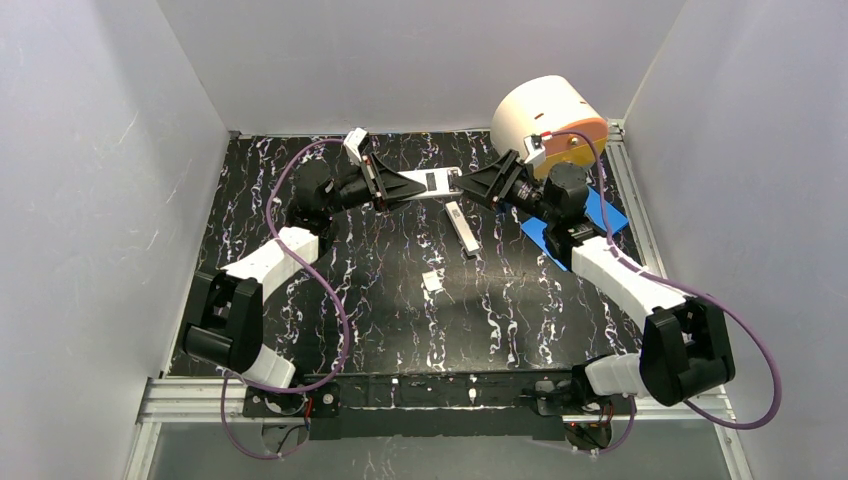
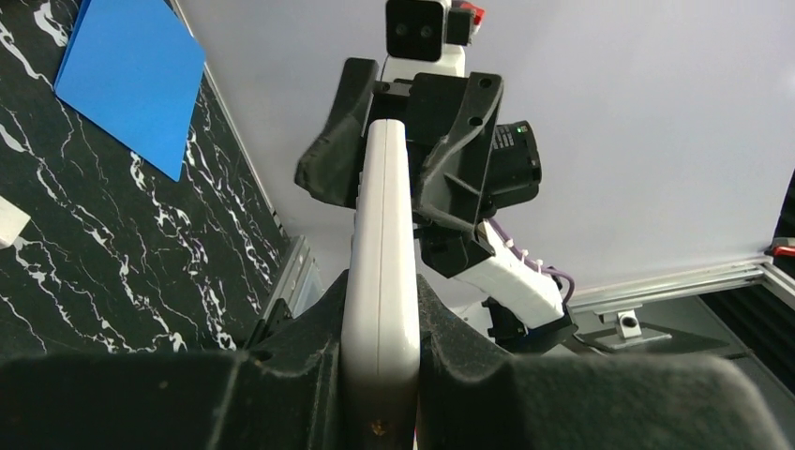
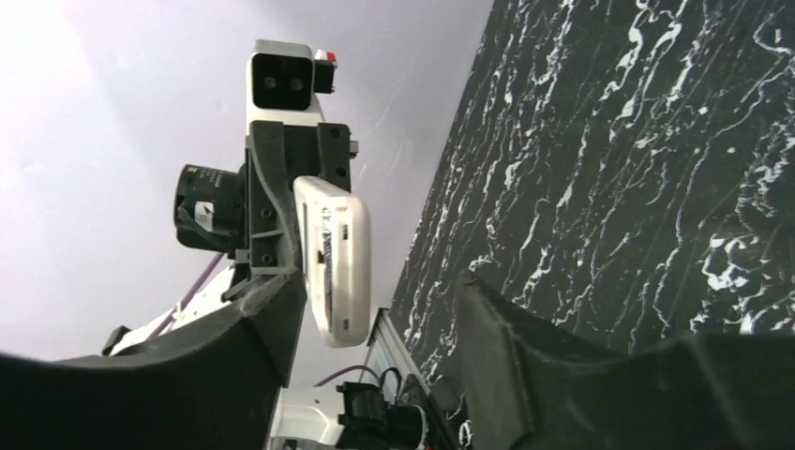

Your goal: Load the batteries into the remote control

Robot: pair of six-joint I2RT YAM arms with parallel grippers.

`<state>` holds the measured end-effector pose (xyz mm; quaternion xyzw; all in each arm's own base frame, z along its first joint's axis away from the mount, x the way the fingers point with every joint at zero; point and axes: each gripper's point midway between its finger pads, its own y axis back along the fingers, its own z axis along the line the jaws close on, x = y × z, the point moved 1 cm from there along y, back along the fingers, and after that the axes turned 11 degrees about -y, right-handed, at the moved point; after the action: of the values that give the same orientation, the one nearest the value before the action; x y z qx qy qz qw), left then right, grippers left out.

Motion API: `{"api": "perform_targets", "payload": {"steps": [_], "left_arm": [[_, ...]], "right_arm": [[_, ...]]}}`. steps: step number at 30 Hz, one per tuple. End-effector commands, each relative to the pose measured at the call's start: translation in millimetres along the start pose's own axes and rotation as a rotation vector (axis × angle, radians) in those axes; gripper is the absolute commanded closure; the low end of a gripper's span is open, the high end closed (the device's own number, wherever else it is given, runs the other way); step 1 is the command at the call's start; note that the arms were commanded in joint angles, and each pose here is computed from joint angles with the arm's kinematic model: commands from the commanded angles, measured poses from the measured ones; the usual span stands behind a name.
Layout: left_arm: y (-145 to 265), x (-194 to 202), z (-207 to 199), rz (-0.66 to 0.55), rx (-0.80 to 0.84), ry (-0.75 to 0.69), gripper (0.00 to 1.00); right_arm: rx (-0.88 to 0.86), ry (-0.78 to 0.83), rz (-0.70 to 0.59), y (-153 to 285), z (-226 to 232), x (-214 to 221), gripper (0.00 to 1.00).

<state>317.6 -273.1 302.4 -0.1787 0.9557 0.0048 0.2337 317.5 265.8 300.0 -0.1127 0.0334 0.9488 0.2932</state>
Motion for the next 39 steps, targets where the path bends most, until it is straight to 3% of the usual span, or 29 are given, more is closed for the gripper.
{"api": "perform_targets", "payload": {"steps": [1,3,6,8,13,20,24,32,39], "left_arm": [[4.8,-2.5,-27.8,0.013,0.072,-0.128,1.0],[7.9,-3.1,-18.7,0.008,0.051,-0.134,1.0],[16.5,-1.0,0.5,0.017,0.012,-0.165,1.0],[26.6,6.3,25.3,0.039,-0.046,-0.165,1.0],[66.6,35.1,96.4,0.096,-0.251,-0.118,1.0],[118.7,104.6,154.8,0.36,-0.551,-0.03,1.0],[138.2,130.2,167.4,0.46,-0.619,0.019,1.0],[151.7,137.6,188.9,0.418,-0.714,0.085,1.0],[162.1,135.2,192.0,0.364,-0.749,0.108,1.0]], "right_arm": [[-0.04,0.067,-0.04,5.9,17.7,-9.6,0.2],[-0.081,0.084,-0.065,13.5,28.3,-13.4,0.11],[-0.113,0.105,-0.084,24.7,34.8,-17.1,0.09],[-0.041,0.121,-0.08,28.2,17.8,-18.1,0.09],[0.431,0.315,0.057,42.1,-72.9,-5.0,0.15],[0.623,0.229,0.099,30.5,-117.9,19.4,0.27],[0.715,0.367,0.204,6.1,-131.1,50.8,0.31],[0.932,0.64,0.41,-15.3,-177.4,107.5,0.5],[0.999,0.743,0.55,-17.3,-198.6,146.4,0.47]]}}
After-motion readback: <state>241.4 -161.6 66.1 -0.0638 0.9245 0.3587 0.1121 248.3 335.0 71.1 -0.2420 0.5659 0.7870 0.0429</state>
